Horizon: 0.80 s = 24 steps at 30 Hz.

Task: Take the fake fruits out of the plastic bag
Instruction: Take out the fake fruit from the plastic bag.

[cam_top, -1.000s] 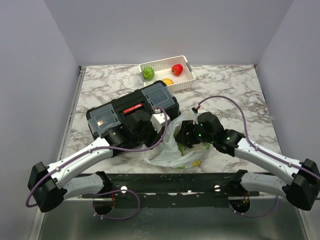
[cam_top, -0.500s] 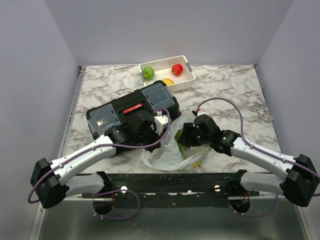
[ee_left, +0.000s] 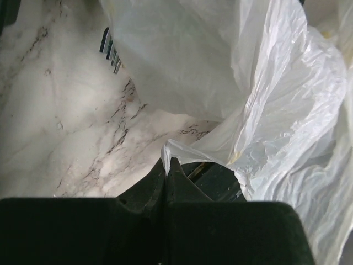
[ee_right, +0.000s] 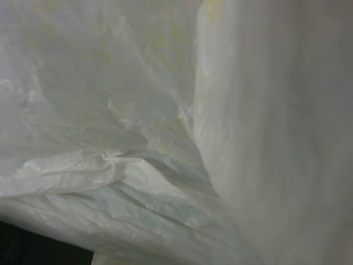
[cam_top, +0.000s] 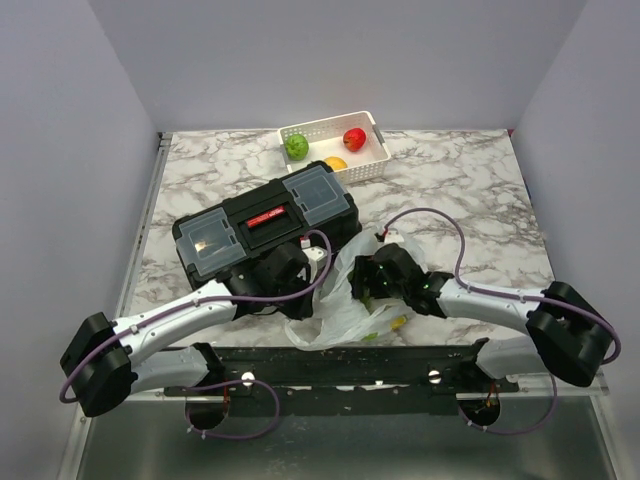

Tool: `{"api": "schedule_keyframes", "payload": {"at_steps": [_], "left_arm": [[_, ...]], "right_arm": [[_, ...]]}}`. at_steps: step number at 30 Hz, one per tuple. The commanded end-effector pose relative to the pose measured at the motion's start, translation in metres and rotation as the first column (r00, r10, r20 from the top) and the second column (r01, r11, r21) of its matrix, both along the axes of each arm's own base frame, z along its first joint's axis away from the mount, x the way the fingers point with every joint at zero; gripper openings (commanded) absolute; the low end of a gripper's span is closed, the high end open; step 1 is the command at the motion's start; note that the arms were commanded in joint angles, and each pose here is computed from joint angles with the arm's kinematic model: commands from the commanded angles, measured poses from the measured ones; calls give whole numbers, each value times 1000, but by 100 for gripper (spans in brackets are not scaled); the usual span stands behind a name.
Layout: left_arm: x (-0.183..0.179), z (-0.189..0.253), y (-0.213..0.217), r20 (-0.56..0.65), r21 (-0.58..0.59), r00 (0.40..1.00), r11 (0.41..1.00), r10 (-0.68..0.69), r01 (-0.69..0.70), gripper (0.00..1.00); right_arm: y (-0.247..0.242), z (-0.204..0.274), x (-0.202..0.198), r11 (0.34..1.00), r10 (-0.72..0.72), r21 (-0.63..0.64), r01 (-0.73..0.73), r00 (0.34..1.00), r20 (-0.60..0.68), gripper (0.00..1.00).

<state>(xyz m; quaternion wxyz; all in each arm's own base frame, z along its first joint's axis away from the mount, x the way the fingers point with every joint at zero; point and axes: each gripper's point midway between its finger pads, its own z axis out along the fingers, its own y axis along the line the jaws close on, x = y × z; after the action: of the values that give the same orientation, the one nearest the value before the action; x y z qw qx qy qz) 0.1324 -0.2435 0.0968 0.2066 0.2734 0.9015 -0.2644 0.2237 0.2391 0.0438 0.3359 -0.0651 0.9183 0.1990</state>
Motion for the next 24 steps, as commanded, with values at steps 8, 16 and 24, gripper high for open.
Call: {"api": "schedule_keyframes", "payload": {"at_steps": [8, 16, 24], "left_arm": [[13, -5, -1, 45, -25, 994, 995, 99, -98, 0], [16, 1, 1, 84, -56, 990, 993, 110, -105, 0], [29, 23, 3, 166, -62, 978, 991, 123, -114, 0]], "right_arm": [[-9, 11, 27, 984, -179, 31, 176, 973, 147, 34], [5, 86, 10, 958, -121, 279, 59, 969, 213, 5], [-6, 120, -13, 956, -35, 289, -43, 965, 260, 1]]}}
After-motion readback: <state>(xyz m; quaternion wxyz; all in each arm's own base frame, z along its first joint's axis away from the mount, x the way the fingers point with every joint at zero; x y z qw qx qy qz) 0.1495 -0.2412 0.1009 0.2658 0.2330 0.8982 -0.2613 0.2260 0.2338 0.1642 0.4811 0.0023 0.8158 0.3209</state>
